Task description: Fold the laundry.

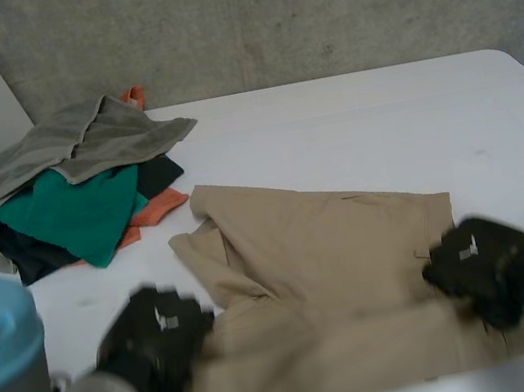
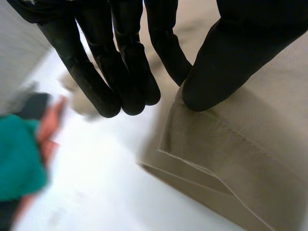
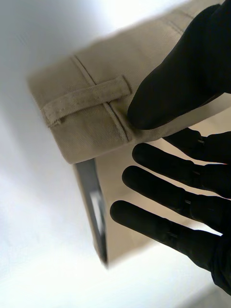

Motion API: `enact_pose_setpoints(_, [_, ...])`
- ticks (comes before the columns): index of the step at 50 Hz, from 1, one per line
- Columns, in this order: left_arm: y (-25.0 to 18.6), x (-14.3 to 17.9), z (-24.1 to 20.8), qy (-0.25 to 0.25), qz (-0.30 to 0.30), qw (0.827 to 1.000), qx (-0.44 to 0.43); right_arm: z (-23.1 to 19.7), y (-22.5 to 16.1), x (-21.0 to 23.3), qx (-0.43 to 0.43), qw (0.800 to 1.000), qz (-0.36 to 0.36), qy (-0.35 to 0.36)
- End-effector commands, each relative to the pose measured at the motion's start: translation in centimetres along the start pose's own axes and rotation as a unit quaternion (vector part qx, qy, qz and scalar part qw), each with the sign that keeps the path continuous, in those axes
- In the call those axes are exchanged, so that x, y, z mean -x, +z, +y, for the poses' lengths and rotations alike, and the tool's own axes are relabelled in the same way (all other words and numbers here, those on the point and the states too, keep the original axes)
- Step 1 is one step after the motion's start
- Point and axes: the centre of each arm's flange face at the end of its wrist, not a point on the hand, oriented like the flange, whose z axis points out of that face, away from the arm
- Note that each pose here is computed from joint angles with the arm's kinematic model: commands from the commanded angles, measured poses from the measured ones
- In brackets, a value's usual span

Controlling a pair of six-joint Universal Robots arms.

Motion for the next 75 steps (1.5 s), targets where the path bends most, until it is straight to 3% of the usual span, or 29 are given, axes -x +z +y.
enact_pose_setpoints(1, [5.4,3.1,-3.2,0.015,-0.067,0.994,-0.087,-2.5,2.2,-2.5,-0.102,0.991,0.084,0.023])
enact_pose_setpoints(6, [9.4,7.6,-7.5,0.015,-0.146,0.974,-0.171,-6.5,3.8,-5.5,-0.21,0.962,0.177,0.005])
enact_pose_setpoints(9, [9.2,12.3,-12.1,0.001,-0.226,0.943,-0.245,-10.8,2.4,-9.4,-0.301,0.91,0.283,0.009])
enact_pose_setpoints(10, [7.9,14.5,-14.6,-0.011,-0.26,0.921,-0.29,-13.2,0.8,-11.5,-0.354,0.873,0.335,0.018])
enact_pose_setpoints(13, [4.7,16.8,-18.2,-0.034,-0.296,0.884,-0.36,-16.4,-2.3,-14.1,-0.428,0.812,0.394,0.036])
enact_pose_setpoints(14, [2.3,18.1,-20.1,-0.051,-0.311,0.859,-0.404,-18.1,-4.5,-15.3,-0.47,0.775,0.419,0.049])
enact_pose_setpoints(16, [-0.2,19.1,-21.5,-0.072,-0.319,0.834,-0.444,-19.3,-6.1,-16.1,-0.494,0.755,0.428,0.062])
enact_pose_setpoints(18, [-2.3,19.9,-22.2,-0.097,-0.317,0.817,-0.472,-20.2,-7.3,-16.8,-0.505,0.748,0.425,0.073])
enact_pose_setpoints(21, [-2.6,20.4,-21.8,-0.114,-0.309,0.817,-0.473,-20.4,-7.1,-17.1,-0.492,0.762,0.412,0.081])
enact_pose_setpoints(24, [-1.4,20.2,-20.3,-0.131,-0.292,0.836,-0.446,-19.8,-5.7,-16.8,-0.458,0.794,0.389,0.09])
enact_pose_setpoints(25, [-0.3,19.6,-19.1,-0.14,-0.28,0.851,-0.422,-19.3,-4.8,-16.3,-0.44,0.811,0.374,0.093])
enact_pose_setpoints(28, [1.4,18.3,-17.0,-0.148,-0.256,0.874,-0.385,-18.3,-3.2,-15.4,-0.411,0.836,0.35,0.098])
enact_pose_setpoints(29, [2.6,17.1,-15.5,-0.151,-0.237,0.89,-0.36,-17.3,-2.1,-14.7,-0.391,0.852,0.333,0.1])
enact_pose_setpoints(32, [4.3,15.0,-13.1,-0.151,-0.206,0.912,-0.32,-15.3,-0.1,-13.1,-0.354,0.879,0.3,0.106])
enact_pose_setpoints(33, [5.2,13.5,-11.5,-0.151,-0.184,0.924,-0.298,-13.6,1.5,-11.8,-0.324,0.898,0.276,0.11])
enact_pose_setpoints(41, [9.3,4.4,-3.2,-0.143,-0.073,0.972,-0.174,-3.7,7.5,-4.4,-0.161,0.964,0.167,0.128])
enact_pose_setpoints(45, [9.6,1.5,-0.2,-0.138,-0.041,0.983,-0.115,-0.5,8.6,-1.3,-0.104,0.981,0.121,0.11])
enact_pose_setpoints(51, [7.8,-1.0,1.8,-0.13,-0.004,0.99,-0.049,1.3,8.3,-0.2,-0.059,0.991,0.096,0.071])
enact_pose_setpoints(59, [2.4,-2.6,1.9,-0.101,0.031,0.994,0.009,1.7,3.6,-0.1,0.043,0.998,0.029,0.02])
enact_pose_setpoints(64, [-0.8,-4.3,2.9,-0.071,0.08,0.991,0.079,3.0,-0.4,0.6,0.148,0.986,-0.073,-0.009])
enact_pose_setpoints(70, [-2.3,-5.0,2.9,-0.044,0.105,0.987,0.111,2.9,-0.4,0.3,0.128,0.988,-0.084,-0.033])
enact_pose_setpoints(75, [-0.9,-3.4,0.7,-0.038,0.059,0.996,0.06,2.8,0.4,-0.5,0.099,0.994,-0.049,-0.011])
